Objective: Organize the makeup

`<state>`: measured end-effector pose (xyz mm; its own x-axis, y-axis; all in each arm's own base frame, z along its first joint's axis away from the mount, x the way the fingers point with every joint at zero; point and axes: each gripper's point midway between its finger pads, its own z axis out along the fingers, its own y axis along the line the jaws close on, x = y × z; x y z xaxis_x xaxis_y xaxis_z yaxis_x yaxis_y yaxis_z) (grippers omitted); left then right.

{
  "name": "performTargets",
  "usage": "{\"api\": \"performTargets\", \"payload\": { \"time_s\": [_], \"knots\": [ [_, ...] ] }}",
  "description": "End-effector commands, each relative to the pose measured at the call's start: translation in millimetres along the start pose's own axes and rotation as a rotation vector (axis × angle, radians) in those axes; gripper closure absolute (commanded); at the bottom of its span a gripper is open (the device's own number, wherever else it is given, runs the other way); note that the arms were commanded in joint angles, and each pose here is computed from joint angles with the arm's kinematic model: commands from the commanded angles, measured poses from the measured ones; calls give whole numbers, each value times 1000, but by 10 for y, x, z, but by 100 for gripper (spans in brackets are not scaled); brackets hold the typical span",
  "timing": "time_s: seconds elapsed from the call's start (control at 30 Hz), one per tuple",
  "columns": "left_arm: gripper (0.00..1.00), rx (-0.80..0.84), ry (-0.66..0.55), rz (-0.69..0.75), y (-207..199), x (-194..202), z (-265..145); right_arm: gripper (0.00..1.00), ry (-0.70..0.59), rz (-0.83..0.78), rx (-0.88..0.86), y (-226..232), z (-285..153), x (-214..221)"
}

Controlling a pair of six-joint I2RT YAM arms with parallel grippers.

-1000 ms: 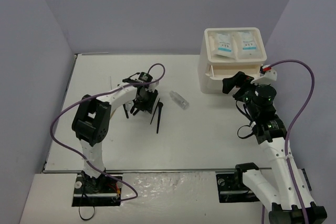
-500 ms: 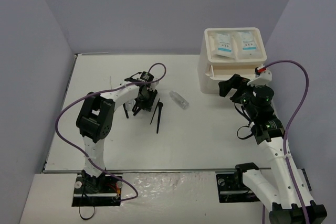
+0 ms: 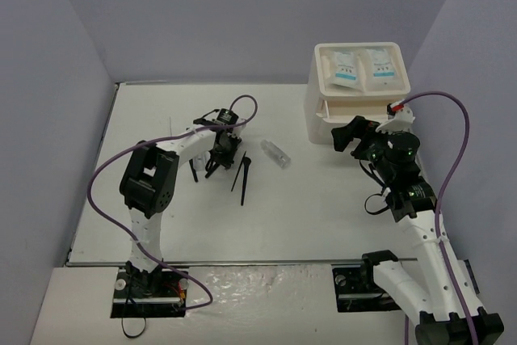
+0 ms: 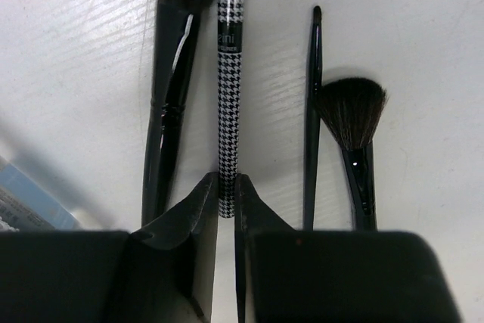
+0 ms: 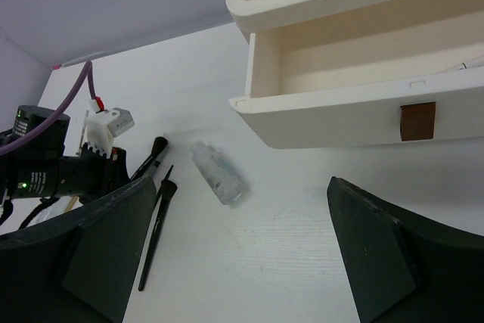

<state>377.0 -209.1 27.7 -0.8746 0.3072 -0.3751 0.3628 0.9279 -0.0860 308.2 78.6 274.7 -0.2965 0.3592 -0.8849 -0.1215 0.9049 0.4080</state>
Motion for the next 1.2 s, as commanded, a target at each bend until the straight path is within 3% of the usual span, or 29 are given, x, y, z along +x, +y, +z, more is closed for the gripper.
{"api": "performTargets", "payload": {
  "time_s": [0.0, 0.2, 0.33, 0.57, 0.97, 1.17],
  "knots": [
    [100, 10, -108, 20, -78, -298, -212, 6, -50, -32, -107, 253, 36, -190],
    [100, 54, -247, 66, -306, -558, -695, 7, -17, -7, -205, 483, 40, -176],
    [100, 154, -419, 104, -770, -737, -1285, 9, 1, 56, -326, 765, 71, -180],
    [100, 339, -606, 127, -1435, -773, -2016, 16, 41, 155, -472, 1191, 156, -111],
    [100, 519, -695, 158, -2036, -684, -2518, 33, 60, 178, -532, 1503, 319, -73],
    [100, 545, -699, 157, -2101, -671, -2560, 52, 77, 176, -526, 1553, 399, -17]
  ]
}}
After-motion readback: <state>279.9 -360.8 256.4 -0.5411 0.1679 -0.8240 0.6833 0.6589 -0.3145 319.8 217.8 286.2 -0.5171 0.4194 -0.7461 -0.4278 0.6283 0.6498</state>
